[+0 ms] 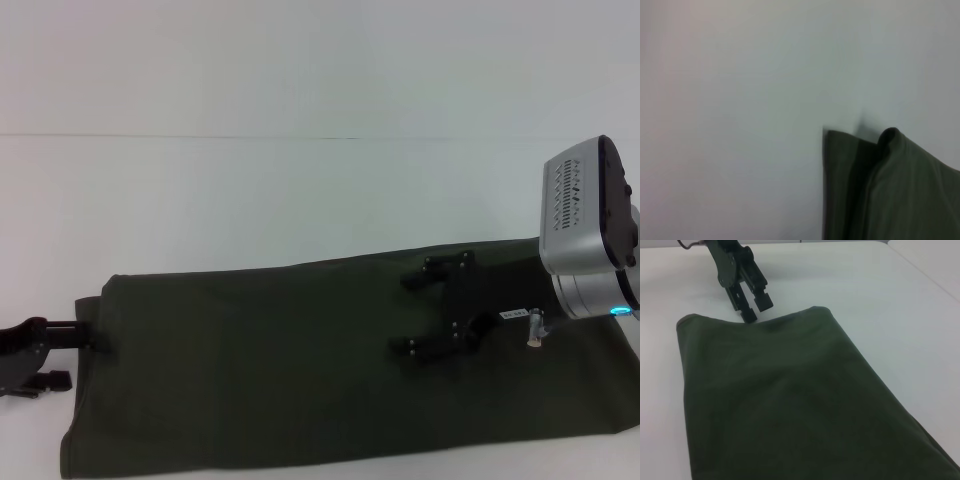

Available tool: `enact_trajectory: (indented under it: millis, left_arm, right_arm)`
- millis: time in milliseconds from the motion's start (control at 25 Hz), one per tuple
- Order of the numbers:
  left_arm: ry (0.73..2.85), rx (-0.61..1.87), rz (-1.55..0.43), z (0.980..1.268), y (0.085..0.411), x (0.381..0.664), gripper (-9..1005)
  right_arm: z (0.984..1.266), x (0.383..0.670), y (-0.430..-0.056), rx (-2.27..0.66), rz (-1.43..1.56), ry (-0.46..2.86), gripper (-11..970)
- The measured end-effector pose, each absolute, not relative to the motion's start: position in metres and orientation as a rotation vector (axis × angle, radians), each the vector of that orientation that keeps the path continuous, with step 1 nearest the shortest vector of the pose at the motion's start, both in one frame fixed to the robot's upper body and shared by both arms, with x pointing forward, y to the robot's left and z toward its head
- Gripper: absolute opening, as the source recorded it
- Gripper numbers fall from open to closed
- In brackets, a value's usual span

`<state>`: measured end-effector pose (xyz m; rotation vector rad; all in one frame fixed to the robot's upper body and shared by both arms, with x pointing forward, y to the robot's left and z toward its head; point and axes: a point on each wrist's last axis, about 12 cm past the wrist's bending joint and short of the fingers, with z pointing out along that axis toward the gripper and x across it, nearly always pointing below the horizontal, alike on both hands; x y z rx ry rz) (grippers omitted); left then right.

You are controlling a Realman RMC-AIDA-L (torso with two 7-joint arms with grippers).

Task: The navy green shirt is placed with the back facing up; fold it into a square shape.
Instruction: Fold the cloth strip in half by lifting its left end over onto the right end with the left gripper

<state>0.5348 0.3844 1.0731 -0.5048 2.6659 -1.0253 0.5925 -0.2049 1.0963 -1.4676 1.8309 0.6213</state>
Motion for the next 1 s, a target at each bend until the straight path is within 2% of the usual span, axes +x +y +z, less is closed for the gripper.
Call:
enact_trajectory:
  millis: [1000]
  left_arm:
    - [2.672,-0.482,-1.053,1.071,0.372,0.541,879]
  right_arm:
    - [1.095,0.59,-0.207,-1.46,0.634,1.845,896]
